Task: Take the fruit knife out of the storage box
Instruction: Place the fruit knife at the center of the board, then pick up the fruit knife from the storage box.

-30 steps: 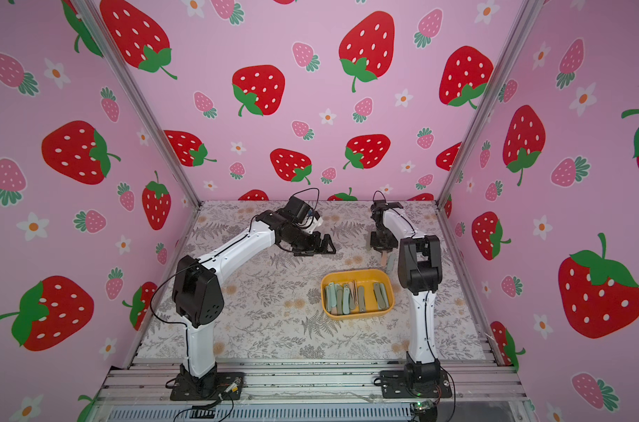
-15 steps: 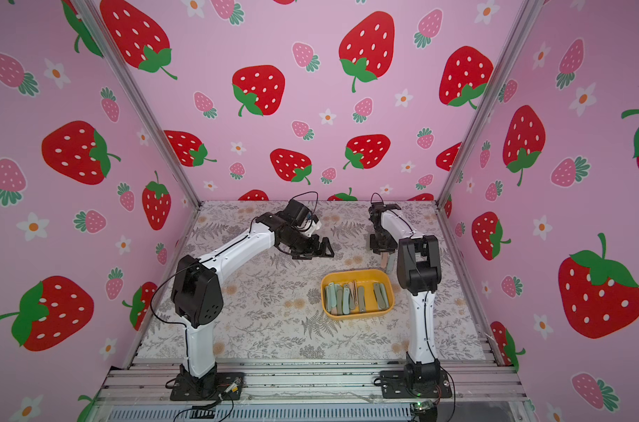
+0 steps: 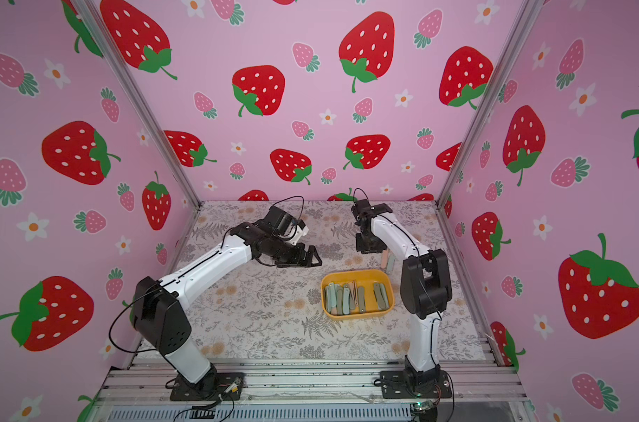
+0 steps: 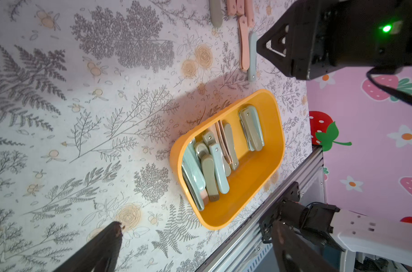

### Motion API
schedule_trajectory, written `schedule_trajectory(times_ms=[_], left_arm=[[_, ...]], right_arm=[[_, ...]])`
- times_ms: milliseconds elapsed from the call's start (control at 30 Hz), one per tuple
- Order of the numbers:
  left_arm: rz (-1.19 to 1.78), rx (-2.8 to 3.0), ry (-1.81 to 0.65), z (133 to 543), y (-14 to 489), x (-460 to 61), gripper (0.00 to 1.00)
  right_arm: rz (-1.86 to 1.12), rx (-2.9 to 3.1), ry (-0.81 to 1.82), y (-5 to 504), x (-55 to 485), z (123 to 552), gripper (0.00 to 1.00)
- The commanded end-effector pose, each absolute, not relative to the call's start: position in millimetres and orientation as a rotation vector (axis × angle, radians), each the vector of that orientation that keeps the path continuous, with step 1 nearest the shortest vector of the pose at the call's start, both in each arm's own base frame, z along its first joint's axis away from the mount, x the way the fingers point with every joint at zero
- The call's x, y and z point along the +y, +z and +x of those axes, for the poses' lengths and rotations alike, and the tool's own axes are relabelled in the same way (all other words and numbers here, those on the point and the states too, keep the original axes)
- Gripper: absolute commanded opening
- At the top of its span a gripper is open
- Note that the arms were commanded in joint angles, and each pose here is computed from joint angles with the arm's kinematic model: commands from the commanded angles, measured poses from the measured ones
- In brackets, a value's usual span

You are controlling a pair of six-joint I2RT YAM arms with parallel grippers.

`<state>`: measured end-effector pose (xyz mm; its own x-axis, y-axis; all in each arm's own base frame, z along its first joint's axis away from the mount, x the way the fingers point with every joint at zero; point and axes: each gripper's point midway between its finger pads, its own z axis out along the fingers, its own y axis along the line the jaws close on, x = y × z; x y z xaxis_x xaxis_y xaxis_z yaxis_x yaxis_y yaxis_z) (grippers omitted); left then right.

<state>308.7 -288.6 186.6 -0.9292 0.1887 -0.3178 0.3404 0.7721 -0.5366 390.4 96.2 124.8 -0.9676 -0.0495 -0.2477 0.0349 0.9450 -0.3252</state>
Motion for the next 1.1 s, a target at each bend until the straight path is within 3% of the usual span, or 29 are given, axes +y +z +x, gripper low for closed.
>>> schedule_trajectory(times_ms=[0,233,567,867,1067], left_arm=[[0.389,2.727,-0.864,297,182,-275,0.99],[0.339,2.731,-0.861,270,177,-256,0.99],[0.307,2.735,-0.843,259,175,-246,0.99],[0.287,2.743,-0.83,255,169,-241,0.99],[0.275,2.749,-0.829,258,166,-242,0.99]], right_arm=[[0.0,2.904,-0.443,114,114,357,0.31],[-0.012,2.981,-0.447,77,134,304,0.29],[-0.017,3.025,-0.469,50,130,286,0.27],[-0.045,3.117,-0.528,14,123,268,0.37],[-0.047,3.182,-0.509,-4,123,256,0.38]])
